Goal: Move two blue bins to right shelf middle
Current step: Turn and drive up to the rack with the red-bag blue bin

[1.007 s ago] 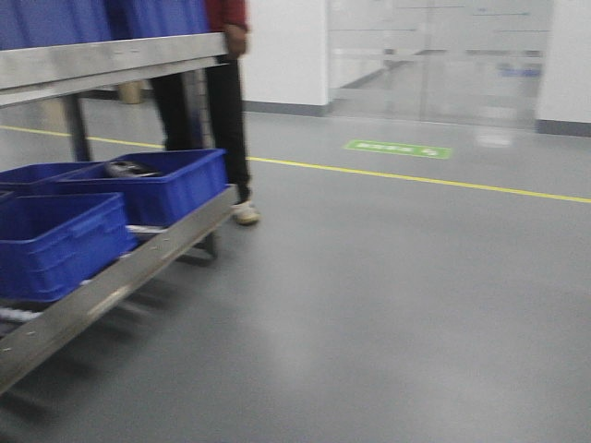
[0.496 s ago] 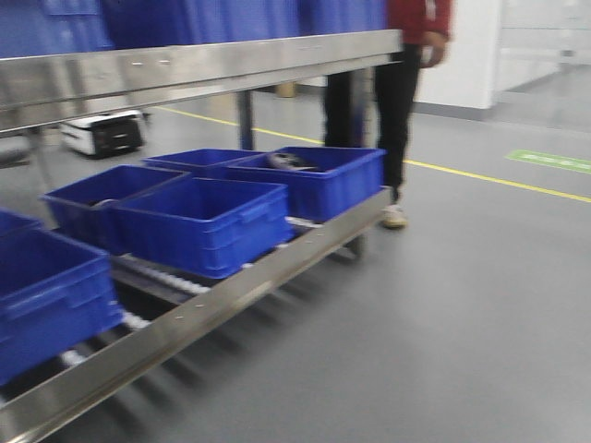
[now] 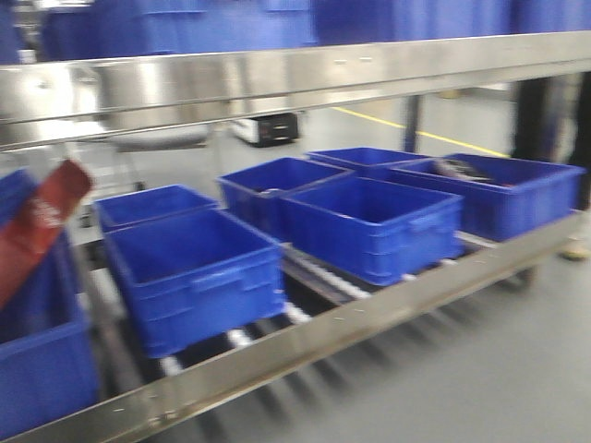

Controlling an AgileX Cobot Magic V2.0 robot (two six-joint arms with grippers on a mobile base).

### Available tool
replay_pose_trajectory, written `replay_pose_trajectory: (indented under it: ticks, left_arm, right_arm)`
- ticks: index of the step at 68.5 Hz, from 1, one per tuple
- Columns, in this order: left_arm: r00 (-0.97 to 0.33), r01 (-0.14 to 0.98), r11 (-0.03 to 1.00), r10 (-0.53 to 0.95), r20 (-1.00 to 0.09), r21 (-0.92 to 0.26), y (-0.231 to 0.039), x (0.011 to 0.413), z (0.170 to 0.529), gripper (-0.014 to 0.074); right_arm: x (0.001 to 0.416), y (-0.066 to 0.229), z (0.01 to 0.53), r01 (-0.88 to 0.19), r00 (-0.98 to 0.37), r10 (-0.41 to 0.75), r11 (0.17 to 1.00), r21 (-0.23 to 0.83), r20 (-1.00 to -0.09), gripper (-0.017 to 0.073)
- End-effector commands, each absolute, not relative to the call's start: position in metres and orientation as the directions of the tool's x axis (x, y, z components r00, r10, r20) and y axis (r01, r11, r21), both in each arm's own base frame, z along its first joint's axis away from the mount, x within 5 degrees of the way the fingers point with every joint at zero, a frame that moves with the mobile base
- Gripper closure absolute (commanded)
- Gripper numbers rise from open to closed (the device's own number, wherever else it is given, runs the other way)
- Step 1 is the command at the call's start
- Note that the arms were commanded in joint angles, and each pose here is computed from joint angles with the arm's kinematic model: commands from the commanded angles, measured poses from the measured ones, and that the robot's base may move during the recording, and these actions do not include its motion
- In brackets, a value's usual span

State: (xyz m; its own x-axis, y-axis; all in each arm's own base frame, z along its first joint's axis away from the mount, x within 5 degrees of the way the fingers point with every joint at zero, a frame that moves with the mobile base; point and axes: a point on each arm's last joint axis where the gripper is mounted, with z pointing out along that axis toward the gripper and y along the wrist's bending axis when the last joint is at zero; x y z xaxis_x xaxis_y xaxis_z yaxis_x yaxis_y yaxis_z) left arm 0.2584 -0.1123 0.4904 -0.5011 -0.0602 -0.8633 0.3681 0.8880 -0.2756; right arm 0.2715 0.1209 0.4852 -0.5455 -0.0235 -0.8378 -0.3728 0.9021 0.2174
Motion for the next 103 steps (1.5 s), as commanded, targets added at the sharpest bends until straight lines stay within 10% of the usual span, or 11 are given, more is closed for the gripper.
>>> replay_pose_trajectory:
  ticks: [1, 103]
  left_arm:
    - [-0.422, 0.422, 0.84, -0.153, -0.894, -0.342, -0.1172, 0.2522, 0.5088, 0.0704]
    - [-0.422, 0.422, 0.84, -0.153, -0.894, -0.342, -0.1172, 0.2522, 0.5088, 0.0704]
  right_arm:
    - [0.2668, 0.1261, 0.5004, -0.42, -0.476, 0.041, 0.867, 0.268, -0.878, 0.0713]
    - [0.2668, 0.1261, 0.5004, -0.42, -0.476, 0.041, 0.867, 0.268, -0.878, 0.0713]
